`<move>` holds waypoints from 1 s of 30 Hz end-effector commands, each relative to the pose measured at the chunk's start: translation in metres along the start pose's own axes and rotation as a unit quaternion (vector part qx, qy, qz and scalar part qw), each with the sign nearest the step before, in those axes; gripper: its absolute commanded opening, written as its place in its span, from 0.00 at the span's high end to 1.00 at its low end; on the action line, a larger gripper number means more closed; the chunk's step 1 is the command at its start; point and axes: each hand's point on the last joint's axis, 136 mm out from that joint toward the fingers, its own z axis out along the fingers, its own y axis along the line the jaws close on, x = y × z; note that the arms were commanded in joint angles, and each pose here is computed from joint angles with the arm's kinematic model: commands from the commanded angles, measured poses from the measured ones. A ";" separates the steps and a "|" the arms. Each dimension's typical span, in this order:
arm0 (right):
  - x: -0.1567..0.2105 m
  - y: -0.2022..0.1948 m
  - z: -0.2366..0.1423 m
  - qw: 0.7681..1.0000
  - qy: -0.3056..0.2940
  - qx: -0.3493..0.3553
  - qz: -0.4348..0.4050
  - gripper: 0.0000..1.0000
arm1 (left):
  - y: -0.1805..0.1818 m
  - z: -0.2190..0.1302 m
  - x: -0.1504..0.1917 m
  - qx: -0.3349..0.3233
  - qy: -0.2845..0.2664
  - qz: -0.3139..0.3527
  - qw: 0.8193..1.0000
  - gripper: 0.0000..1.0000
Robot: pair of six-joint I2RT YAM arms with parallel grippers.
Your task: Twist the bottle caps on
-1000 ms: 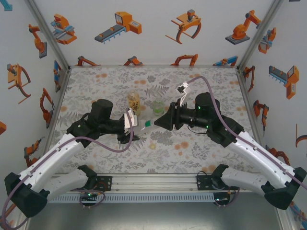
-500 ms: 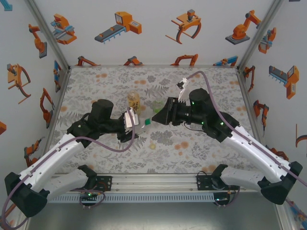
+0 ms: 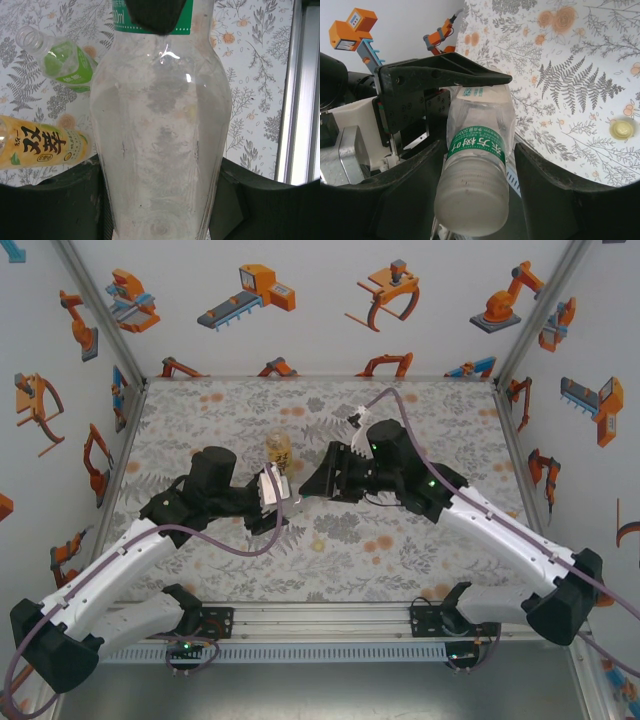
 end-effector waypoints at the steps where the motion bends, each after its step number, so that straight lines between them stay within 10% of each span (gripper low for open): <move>1: -0.005 0.022 0.000 0.999 0.005 -0.036 0.003 0.45 | 0.005 -0.003 -0.013 -0.012 -0.014 0.009 1.000 1.00; 12: 0.002 0.013 0.012 0.999 0.031 -0.026 0.012 0.55 | 0.010 -0.002 -0.010 -0.022 -0.006 0.004 1.000 0.96; 25: 0.000 -0.021 -0.001 0.997 0.030 0.059 -0.031 0.74 | 0.000 -0.007 -0.018 -0.005 -0.033 0.013 0.999 0.24; 30: -0.003 -0.048 -0.014 0.989 0.050 0.125 -0.059 0.76 | 0.000 -0.009 -0.019 -0.008 -0.034 0.013 0.999 0.19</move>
